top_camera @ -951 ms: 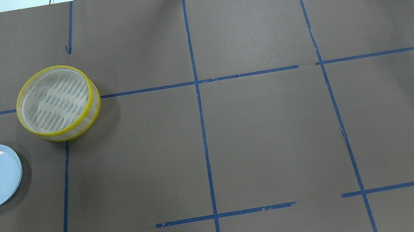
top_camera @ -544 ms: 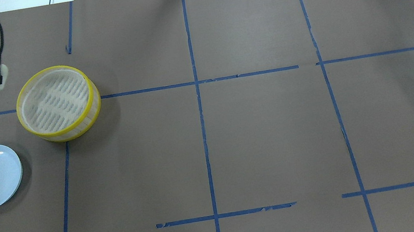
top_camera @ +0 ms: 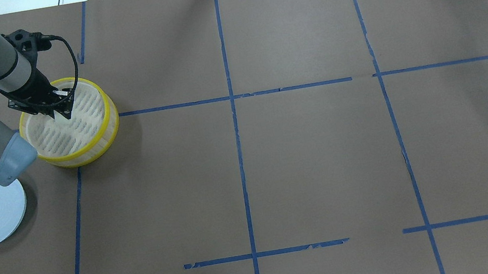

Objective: Place bun in steamer
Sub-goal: 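Lower the bun onto the steamer's mesh liner and open the left gripper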

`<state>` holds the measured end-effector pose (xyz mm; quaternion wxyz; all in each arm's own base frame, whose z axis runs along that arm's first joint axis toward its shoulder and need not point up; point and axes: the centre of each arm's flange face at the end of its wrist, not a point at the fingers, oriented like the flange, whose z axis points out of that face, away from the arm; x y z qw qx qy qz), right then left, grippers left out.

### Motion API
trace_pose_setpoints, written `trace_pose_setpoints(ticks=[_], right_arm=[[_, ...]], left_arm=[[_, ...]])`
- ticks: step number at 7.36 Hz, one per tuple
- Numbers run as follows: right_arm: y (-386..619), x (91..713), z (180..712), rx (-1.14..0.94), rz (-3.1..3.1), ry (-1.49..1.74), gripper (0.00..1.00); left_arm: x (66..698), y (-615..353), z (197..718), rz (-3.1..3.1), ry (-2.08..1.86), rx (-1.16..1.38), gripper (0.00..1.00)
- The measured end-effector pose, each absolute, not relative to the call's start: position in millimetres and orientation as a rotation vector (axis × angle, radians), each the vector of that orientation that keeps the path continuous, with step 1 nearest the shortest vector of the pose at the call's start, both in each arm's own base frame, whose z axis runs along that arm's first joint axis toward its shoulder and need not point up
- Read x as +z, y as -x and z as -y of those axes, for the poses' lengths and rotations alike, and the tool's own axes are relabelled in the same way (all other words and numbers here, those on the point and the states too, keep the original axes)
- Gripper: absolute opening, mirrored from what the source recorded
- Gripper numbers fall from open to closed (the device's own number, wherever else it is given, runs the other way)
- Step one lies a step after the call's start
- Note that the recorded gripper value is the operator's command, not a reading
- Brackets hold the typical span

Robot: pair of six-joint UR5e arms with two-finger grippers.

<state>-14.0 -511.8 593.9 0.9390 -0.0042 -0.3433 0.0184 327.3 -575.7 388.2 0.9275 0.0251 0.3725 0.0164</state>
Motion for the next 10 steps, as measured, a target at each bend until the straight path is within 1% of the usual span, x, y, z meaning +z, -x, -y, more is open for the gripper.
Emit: trace_pose_setpoints(ticks=[3,4,5,6,10], right_arm=[[14.0,593.9,511.8,0.038,0.701,0.009,1.00],[14.0,593.9,511.8,0.038,0.701,0.009,1.00],[14.0,593.9,511.8,0.038,0.701,0.009,1.00],[14.0,593.9,511.8,0.038,0.701,0.009,1.00],[14.0,593.9,511.8,0.038,0.701,0.009,1.00]], left_arm=[[424.0,-341.3,584.9,-0.764,-0.051,0.040,0.33],[428.4,-344.0,585.6,-0.766,-0.053,0.043,0.41],[429.4,-345.4,585.4,-0.767,-0.055,0.046,0.78],[429.6,-346.0,585.4,-0.766,-0.059,0.047,1.00],[428.0,-344.5,586.5,-0.756,-0.078,0.047,1.00]])
